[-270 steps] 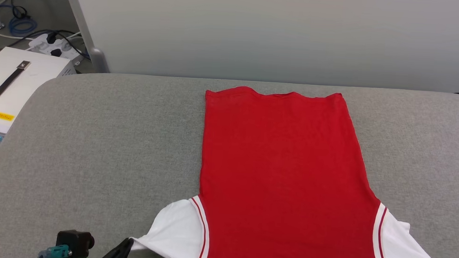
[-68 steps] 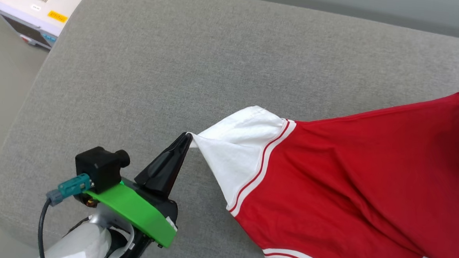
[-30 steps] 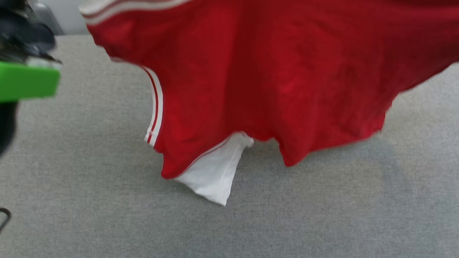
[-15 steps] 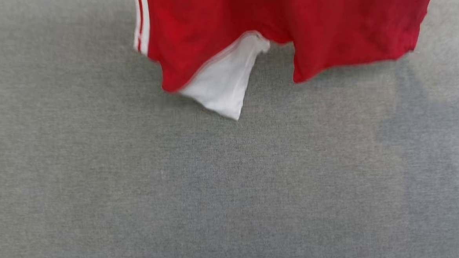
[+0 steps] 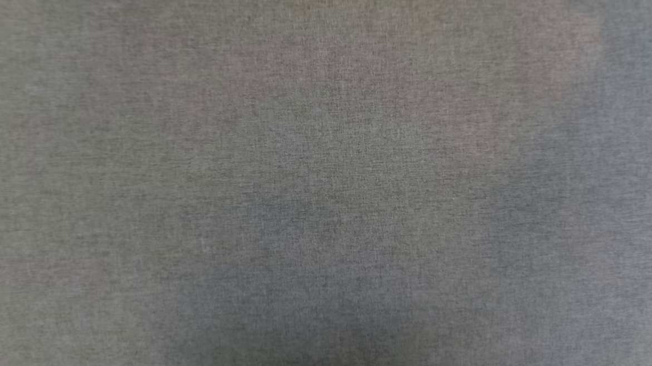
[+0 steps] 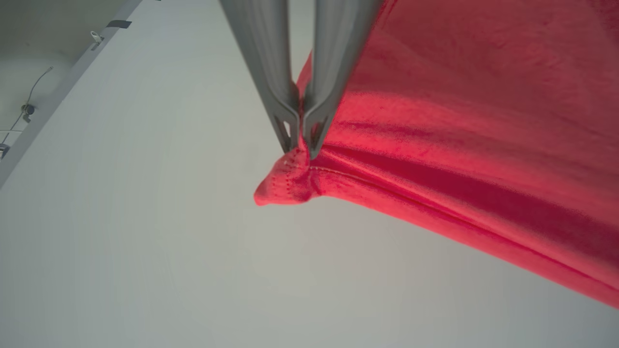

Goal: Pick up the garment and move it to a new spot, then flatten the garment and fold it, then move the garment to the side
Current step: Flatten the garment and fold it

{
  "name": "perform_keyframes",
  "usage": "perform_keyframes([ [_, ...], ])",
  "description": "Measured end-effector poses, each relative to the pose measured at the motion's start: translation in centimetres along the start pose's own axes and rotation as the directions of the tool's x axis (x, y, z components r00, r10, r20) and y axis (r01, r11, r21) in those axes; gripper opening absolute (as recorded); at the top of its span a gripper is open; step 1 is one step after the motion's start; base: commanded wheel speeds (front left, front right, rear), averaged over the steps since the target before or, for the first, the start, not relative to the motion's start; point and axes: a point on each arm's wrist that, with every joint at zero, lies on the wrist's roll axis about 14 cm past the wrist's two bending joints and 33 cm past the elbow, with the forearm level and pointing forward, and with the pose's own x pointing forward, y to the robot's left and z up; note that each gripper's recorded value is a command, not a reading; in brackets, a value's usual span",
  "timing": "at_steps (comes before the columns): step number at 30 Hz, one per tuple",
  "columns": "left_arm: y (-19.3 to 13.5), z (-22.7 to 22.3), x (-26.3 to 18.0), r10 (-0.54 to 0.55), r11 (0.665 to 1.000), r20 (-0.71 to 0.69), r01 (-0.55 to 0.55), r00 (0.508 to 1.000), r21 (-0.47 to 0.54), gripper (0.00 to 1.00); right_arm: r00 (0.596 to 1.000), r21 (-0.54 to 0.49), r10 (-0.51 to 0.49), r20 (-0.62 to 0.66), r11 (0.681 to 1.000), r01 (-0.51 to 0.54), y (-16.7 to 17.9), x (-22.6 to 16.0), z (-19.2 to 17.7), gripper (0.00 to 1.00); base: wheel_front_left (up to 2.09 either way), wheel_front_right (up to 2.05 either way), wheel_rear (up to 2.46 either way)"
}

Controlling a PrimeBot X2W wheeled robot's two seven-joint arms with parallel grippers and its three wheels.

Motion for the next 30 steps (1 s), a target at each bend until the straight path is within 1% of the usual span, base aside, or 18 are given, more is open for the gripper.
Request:
perform_keyframes([
  [4,0.6,-1.3,1.4,0.04,0.999,0.057,-0.04,0.998,-0.011,0.0,0.999,-0.006,-0.023,0.035,1.0,0.023,0.4,1.8,-1.2,0.0,0.0,0.0,0.0],
  [9,0.3,-5.5,1.1,0.056,0.998,0.014,-0.056,0.998,-0.028,0.0,1.0,0.005,-0.014,-0.01,1.0,0.014,2.1,2.6,-5.3,0.0,0.0,0.0,0.0],
  [13,-0.3,-7.7,0.1,0.051,0.997,-0.026,-0.052,0.998,-0.05,0.0,0.999,0.021,0.007,-0.032,1.0,-0.006,3.5,2.8,-7.3,0.0,0.0,0.0,0.0],
  [16,-2.0,-11.3,-2.0,0.015,0.997,-0.113,-0.024,0.993,-0.08,0.0,0.999,0.035,0.023,-0.043,0.999,-0.022,4.5,2.7,-8.6,0.0,0.0,0.0,0.0],
  [19,-3.7,-13.8,-4.3,-0.014,0.991,-0.176,-0.01,0.984,-0.135,0.0,0.997,0.048,0.043,-0.06,0.998,-0.04,5.5,2.0,-10.1,0.0,0.0,0.0,0.0],
  [24,-6.7,-15.1,-8.1,-0.063,0.975,-0.224,0.013,0.972,-0.222,0.0,0.99,0.074,0.086,-0.108,0.994,-0.078,7.3,-0.4,-12.7,0.0,0.0,0.0,0.0],
  [30,-10.4,-16.4,-15.2,-0.121,0.948,-0.326,0.012,0.938,-0.319,0.0,0.968,0.128,0.151,-0.201,0.984,-0.127,9.6,-5.1,-15.7,0.0,0.0,0.0,0.0],
])
